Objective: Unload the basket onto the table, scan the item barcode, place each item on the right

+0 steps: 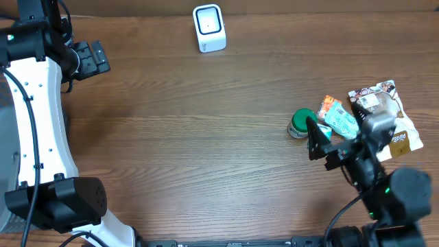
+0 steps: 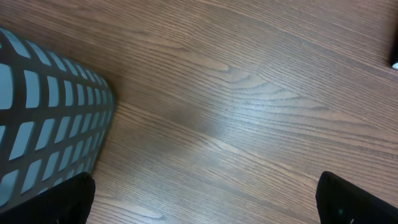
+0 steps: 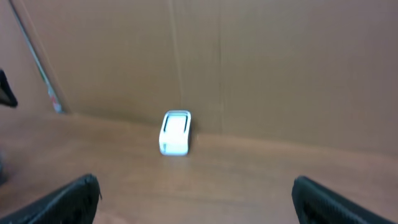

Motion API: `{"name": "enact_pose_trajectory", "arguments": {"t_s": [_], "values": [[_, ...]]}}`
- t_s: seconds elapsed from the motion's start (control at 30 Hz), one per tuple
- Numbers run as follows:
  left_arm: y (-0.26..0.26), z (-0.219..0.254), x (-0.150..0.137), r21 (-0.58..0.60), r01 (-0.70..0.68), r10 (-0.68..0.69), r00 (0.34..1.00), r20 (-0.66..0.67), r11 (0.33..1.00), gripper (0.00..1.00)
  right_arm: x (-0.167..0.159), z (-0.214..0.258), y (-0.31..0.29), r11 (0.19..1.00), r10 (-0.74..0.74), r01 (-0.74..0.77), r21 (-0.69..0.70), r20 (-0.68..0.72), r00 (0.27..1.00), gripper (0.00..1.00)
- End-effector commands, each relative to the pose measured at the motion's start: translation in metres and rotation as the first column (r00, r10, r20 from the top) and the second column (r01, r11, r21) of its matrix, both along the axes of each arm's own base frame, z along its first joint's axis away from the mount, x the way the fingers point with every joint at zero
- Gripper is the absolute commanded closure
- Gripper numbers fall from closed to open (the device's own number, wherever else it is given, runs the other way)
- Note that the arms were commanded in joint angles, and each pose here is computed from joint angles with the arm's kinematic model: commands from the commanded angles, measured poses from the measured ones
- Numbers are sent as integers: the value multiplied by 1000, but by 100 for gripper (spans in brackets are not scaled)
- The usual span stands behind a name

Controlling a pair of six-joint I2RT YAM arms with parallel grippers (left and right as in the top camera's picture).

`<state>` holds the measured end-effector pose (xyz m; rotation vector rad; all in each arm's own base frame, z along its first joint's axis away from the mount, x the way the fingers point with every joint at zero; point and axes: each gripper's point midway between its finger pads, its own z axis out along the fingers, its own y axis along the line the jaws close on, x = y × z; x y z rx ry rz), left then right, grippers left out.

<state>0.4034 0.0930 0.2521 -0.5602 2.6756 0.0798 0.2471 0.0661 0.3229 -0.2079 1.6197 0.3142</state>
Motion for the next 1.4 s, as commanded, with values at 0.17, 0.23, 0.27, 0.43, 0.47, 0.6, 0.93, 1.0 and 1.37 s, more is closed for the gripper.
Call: {"name": "enact_pose_trajectory", "arguments": {"t_s": [0.17, 0.23, 0.27, 0.43, 0.47, 0.6, 0.93, 1.0, 1.37], "values": [[0, 14, -2, 21, 19, -19, 999, 33, 1000, 0, -8, -69, -5, 998, -26, 19, 52, 136, 990, 0], [0, 14, -2, 21, 18, -19, 999, 33, 1000, 1, -9, -81, -5, 998, -26, 18, 55, 148, 989, 0], [0, 14, -2, 21, 18, -19, 999, 33, 1000, 0, -9, -88, -5, 998, -26, 18, 56, 150, 988, 0], [0, 14, -2, 21, 18, -19, 999, 33, 1000, 0, -11, -113, -1, 999, -3, -5, 52, 138, 990, 0], [0, 14, -2, 21, 18, -19, 999, 33, 1000, 1, -11, -114, -1, 999, -2, -5, 53, 139, 990, 0], [0, 14, -2, 21, 19, -19, 999, 33, 1000, 0, -12, -123, 1, 998, 8, -16, 54, 140, 990, 0], [0, 14, -2, 21, 19, -19, 999, 33, 1000, 0, -18, -146, 17, 993, 107, -109, 43, 45, 993, 0], [0, 14, -2, 21, 18, -19, 999, 33, 1000, 0, -18, -146, 17, 993, 107, -109, 43, 45, 993, 0], [0, 14, -2, 21, 19, -19, 999, 33, 1000, 1, -18, -147, 17, 993, 107, -109, 43, 45, 993, 0]]}}
